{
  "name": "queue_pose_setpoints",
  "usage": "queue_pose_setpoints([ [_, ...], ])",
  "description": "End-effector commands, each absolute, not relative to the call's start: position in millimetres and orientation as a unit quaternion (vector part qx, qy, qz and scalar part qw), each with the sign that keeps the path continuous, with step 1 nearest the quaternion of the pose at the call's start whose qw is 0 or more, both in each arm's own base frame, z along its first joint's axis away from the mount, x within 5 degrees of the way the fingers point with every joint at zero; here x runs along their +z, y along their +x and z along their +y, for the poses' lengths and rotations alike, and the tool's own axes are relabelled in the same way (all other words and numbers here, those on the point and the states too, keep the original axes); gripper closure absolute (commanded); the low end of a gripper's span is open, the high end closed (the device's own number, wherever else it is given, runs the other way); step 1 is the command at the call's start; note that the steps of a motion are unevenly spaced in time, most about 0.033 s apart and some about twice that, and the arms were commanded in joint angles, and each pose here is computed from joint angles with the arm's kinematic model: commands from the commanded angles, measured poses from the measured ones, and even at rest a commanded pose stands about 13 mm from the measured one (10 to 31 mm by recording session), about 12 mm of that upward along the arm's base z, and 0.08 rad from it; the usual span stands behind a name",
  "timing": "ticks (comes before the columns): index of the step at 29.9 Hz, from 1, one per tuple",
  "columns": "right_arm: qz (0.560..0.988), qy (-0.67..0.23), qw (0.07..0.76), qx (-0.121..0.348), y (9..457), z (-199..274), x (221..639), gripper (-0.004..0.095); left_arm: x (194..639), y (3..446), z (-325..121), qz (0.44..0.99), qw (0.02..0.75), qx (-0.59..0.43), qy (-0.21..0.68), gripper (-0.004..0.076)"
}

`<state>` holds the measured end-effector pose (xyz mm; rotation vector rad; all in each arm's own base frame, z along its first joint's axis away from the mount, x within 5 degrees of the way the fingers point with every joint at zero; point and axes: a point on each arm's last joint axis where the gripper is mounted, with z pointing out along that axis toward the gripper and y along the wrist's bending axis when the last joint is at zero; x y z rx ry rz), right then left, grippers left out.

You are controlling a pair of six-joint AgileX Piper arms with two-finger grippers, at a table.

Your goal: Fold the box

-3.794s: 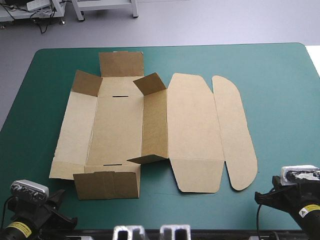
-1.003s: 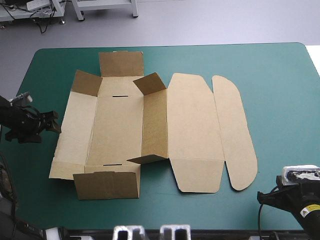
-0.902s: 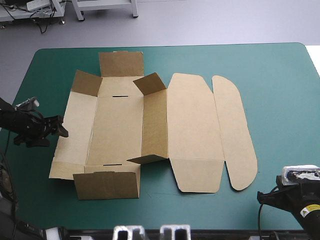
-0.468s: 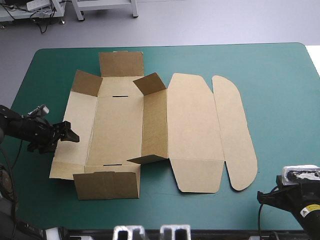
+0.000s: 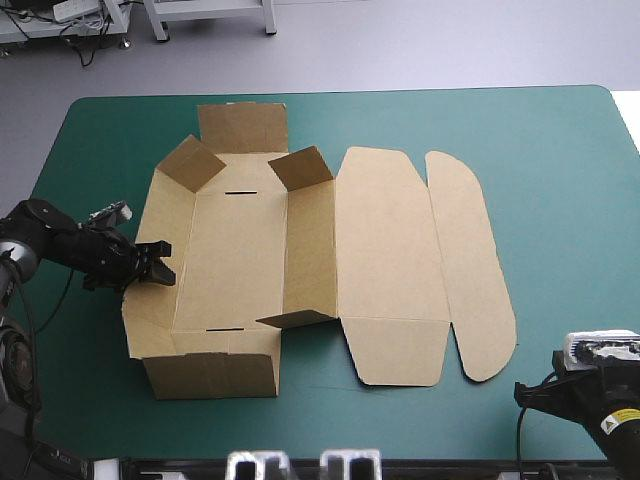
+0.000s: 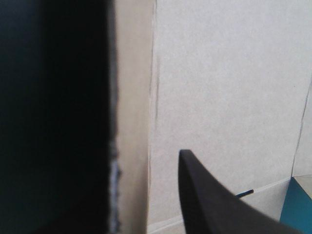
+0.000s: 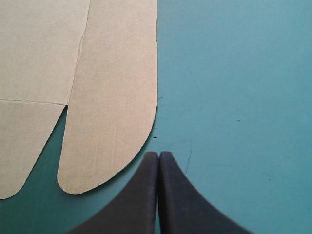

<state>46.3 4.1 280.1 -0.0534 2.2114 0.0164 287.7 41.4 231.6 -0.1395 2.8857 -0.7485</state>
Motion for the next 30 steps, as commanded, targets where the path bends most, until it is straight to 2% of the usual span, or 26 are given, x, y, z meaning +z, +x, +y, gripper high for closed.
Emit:
queue_pose_setpoints([
  [1, 0.877, -0.021, 0.481, 0.007, 50, 4, 291, 0.0923, 248, 286, 37, 0.961, 0.097, -0.255, -0.041, 0.0698],
  [2, 0.877, -0.021, 0.481, 0.007, 50, 4, 291, 0.0923, 247, 285, 38, 0.963, 0.091, -0.251, -0.036, 0.0731],
  [8, 0.877, -0.021, 0.481, 0.007, 50, 4, 291, 0.0923, 258, 285, 40, 0.967, 0.084, -0.239, 0.008, 0.0734],
  [11, 0.877, -0.021, 0.481, 0.007, 50, 4, 291, 0.0923, 280, 294, 37, 0.966, 0.111, -0.227, 0.062, 0.0734],
  [17, 0.877, -0.022, 0.481, 0.007, 50, 4, 291, 0.0923, 337, 318, 14, 0.955, 0.192, -0.111, 0.195, 0.0734],
  [21, 0.877, -0.022, 0.480, 0.007, 50, 4, 291, 0.0923, 370, 328, -17, 0.911, 0.255, -0.037, 0.323, 0.0734],
  [30, 0.878, -0.022, 0.479, 0.007, 50, 4, 291, 0.0923, 406, 335, -82, 0.794, 0.376, 0.028, 0.478, 0.0734],
])
